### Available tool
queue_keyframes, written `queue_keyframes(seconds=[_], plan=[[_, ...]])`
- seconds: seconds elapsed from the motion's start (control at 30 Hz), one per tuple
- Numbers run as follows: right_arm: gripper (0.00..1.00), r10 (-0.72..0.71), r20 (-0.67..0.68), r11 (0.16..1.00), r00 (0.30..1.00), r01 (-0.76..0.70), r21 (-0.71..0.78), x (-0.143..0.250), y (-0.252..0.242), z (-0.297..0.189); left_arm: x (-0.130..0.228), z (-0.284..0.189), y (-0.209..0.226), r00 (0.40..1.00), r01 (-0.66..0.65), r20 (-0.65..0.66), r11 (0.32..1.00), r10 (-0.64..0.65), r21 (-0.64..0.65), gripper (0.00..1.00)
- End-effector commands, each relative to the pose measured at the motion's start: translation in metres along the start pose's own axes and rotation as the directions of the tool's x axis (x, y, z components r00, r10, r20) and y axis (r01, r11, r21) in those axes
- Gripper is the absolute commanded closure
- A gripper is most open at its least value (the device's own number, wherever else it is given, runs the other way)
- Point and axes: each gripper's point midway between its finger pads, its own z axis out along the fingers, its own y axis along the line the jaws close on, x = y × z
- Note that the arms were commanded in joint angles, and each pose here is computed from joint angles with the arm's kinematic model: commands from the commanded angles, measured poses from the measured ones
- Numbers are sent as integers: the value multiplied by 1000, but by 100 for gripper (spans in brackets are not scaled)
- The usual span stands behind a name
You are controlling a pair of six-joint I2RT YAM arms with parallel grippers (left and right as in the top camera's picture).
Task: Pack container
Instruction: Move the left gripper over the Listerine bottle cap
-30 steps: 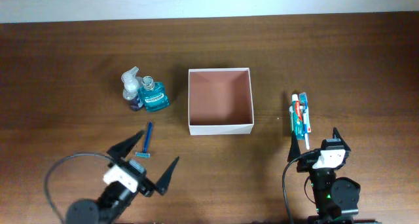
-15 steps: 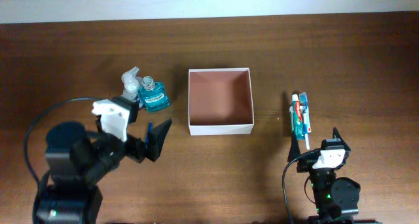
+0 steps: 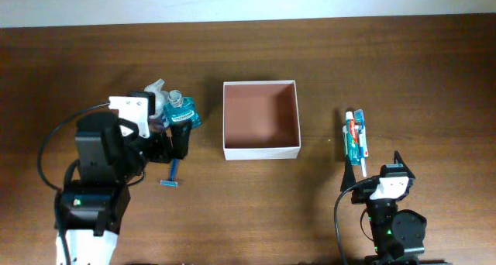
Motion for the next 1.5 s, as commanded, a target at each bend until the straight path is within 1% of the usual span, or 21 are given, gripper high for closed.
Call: queue_keyframes(seconds=[0.0, 0.1, 0.17, 0.23, 0.27, 0.3, 0.33, 0.4, 0.6, 0.8, 0.83, 0.9, 0.93, 1.13, 1.37, 1.43, 1.47], plan=[[1, 1, -13, 1000, 1000, -1, 5, 4, -1, 0, -10, 7, 6, 995, 97, 30, 994, -96, -54, 2], [1, 1, -13, 1000, 1000, -1, 5, 4, -1, 0, -12, 21, -3, 997, 73, 32, 996, -72, -47, 5], [1, 1, -13, 1000, 1000, -1, 5, 4, -1, 0, -12, 32, -6, 998, 47, 32, 996, -45, -82, 6], [1, 1, -13, 1000, 1000, -1, 5, 4, -1, 0, -9, 42, -3, 999, 28, 34, 985, -23, -169, 5], [1, 1, -13, 1000, 1000, -1, 5, 4, -1, 0, -8, 45, 0, 999, 19, 36, 977, -12, -214, 4], [1, 1, -13, 1000, 1000, -1, 5, 4, -1, 0, -7, 49, 4, 999, 11, 38, 964, -1, -266, 1], [1, 1, -13, 1000, 1000, -1, 5, 4, -1, 0, -6, 52, 7, 999, 2, 41, 952, 11, -306, 1], [1, 1, -13, 1000, 1000, -1, 5, 4, -1, 0, -6, 60, 9, 998, -12, 46, 938, 30, -347, 1], [1, 1, -13, 1000, 1000, -1, 5, 4, -1, 0, -8, 74, 22, 998, -3, 50, 919, 25, -393, 0], [1, 1, -13, 1000, 1000, -1, 5, 4, -1, 0, -7, 95, 26, 999, 0, 49, 918, 21, -397, 1], [1, 1, -13, 1000, 1000, -1, 5, 4, -1, 0, -5, 98, 27, 999, -1, 45, 918, 20, -397, 2], [1, 1, -13, 1000, 1000, -1, 5, 4, -1, 0, -3, 103, 27, 999, -4, 38, 917, 20, -399, 8], [1, 1, -13, 1000, 1000, -1, 5, 4, -1, 0, -1, 106, 28, 999, -5, 32, 916, 20, -401, 9], [1, 1, -13, 1000, 1000, -1, 5, 4, -1, 0, 3, 116, 31, 1000, -10, 17, 914, 19, -406, 9], [1, 1, -13, 1000, 1000, -1, 5, 4, -1, 0, -8, 116, 30, 998, 6, 63, 916, 21, -400, 9], [1, 1, -13, 1000, 1000, -1, 5, 4, -1, 0, -10, 116, 31, 997, 10, 72, 916, 21, -402, 11], [1, 1, -13, 1000, 1000, -1, 5, 4, -1, 0, -10, 115, 33, 997, 12, 73, 915, 19, -404, 18]])
